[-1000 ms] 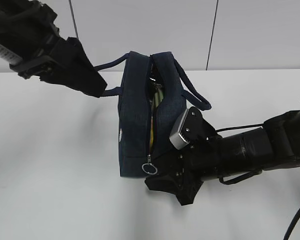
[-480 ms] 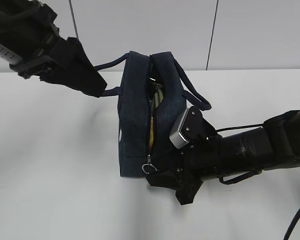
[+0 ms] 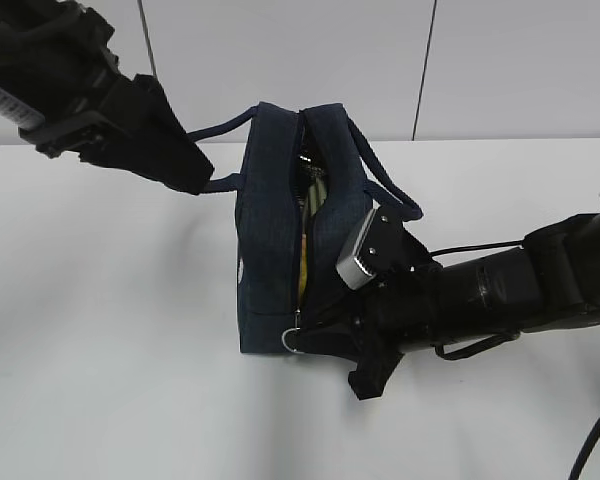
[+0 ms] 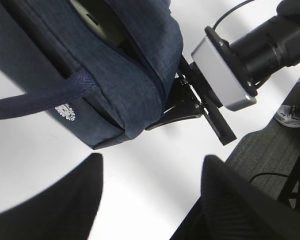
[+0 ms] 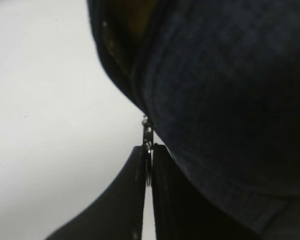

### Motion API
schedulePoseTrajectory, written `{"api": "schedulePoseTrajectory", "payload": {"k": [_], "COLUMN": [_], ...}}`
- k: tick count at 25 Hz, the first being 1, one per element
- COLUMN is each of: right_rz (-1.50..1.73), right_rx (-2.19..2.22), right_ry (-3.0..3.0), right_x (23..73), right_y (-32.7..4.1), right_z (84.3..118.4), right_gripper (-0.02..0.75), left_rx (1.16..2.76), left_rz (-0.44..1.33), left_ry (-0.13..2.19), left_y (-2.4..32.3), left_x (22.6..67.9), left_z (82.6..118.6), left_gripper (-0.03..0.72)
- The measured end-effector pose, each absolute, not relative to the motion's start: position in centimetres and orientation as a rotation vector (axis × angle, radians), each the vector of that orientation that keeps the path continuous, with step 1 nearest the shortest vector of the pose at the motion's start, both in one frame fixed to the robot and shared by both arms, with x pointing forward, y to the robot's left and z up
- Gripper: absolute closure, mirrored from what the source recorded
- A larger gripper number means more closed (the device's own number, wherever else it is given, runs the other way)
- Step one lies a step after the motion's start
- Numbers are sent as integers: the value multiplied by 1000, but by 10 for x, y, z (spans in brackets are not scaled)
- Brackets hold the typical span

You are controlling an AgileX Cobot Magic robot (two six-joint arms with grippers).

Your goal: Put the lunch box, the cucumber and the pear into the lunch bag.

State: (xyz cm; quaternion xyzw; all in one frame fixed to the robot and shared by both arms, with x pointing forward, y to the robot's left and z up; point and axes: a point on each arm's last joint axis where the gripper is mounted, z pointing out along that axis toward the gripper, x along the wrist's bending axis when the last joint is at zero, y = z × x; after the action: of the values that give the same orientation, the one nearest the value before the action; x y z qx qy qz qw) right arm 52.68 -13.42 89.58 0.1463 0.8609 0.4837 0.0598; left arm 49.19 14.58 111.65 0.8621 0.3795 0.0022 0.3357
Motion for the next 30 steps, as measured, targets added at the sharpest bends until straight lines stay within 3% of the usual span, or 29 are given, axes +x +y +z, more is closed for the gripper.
{"api": "schedulePoseTrajectory", "payload": {"k": [8, 30], "right_rz": [1430, 1301], "right_rx": [525, 529], "right_ry": [2640, 2673], "right_x": [527, 507], "right_y": [-136, -148], "right_z": [897, 962], "right_gripper": [752, 754], "left_rx": [2249, 2249], "left_rz": [6, 6], "left_ry": [990, 990], "left_y": [146, 146], "left_x": [492, 492], "left_z": [1117, 1117], "left_gripper": [263, 264]}}
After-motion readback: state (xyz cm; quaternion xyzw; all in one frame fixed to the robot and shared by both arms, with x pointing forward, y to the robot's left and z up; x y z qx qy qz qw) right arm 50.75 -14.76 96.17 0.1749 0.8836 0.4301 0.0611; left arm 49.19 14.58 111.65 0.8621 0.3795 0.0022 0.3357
